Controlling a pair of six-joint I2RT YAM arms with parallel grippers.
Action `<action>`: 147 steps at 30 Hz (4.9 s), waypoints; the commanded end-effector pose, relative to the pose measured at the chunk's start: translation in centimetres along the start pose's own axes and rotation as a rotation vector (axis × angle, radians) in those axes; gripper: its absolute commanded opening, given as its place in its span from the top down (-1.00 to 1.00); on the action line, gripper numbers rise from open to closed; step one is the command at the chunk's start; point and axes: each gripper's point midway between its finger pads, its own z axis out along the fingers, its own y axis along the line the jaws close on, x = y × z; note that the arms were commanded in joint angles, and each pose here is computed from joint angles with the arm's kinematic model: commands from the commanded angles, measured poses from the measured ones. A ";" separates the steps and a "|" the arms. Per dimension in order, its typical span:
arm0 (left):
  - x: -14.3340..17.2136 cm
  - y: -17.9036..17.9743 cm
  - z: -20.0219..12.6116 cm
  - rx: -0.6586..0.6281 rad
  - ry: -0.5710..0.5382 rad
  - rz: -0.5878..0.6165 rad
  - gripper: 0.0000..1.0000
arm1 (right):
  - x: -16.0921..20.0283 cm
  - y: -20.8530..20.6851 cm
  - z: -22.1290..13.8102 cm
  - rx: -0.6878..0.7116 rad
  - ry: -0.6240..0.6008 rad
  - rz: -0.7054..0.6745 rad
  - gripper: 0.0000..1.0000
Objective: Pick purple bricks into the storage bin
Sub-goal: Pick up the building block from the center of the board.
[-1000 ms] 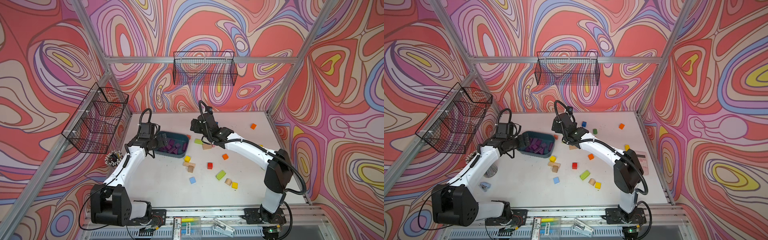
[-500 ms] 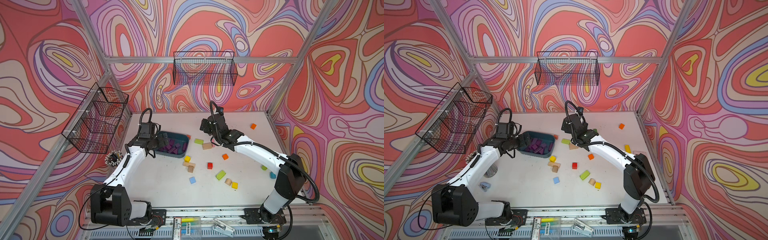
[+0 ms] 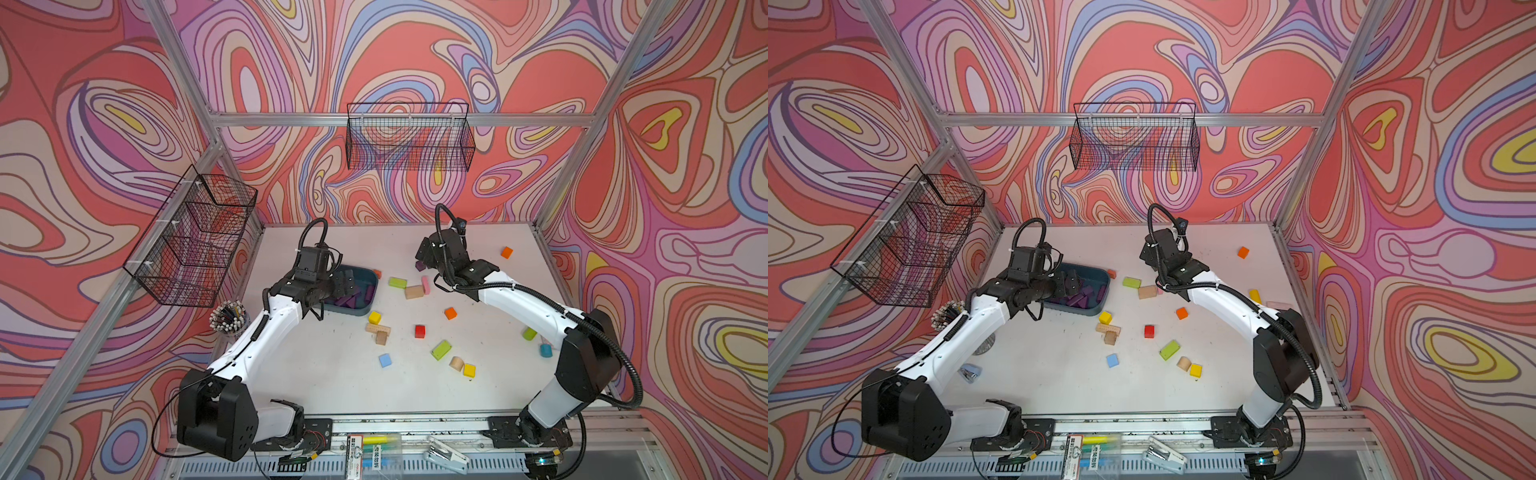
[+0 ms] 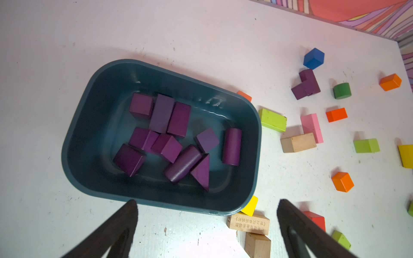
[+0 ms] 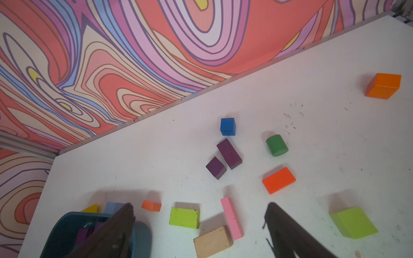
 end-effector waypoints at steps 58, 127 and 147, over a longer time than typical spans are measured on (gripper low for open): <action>2.3 -7.2 -2.0 0.116 -0.062 0.319 -1.00 | 7.6 -3.0 8.1 0.225 0.312 -0.137 -0.42; 3.7 -3.8 -2.4 -0.047 0.010 0.406 -1.00 | 11.9 -2.5 18.1 0.007 0.579 -0.683 0.01; 3.3 -3.7 -3.1 -0.047 -0.016 0.398 -1.00 | 11.4 -1.0 19.5 0.010 0.519 -0.526 -0.08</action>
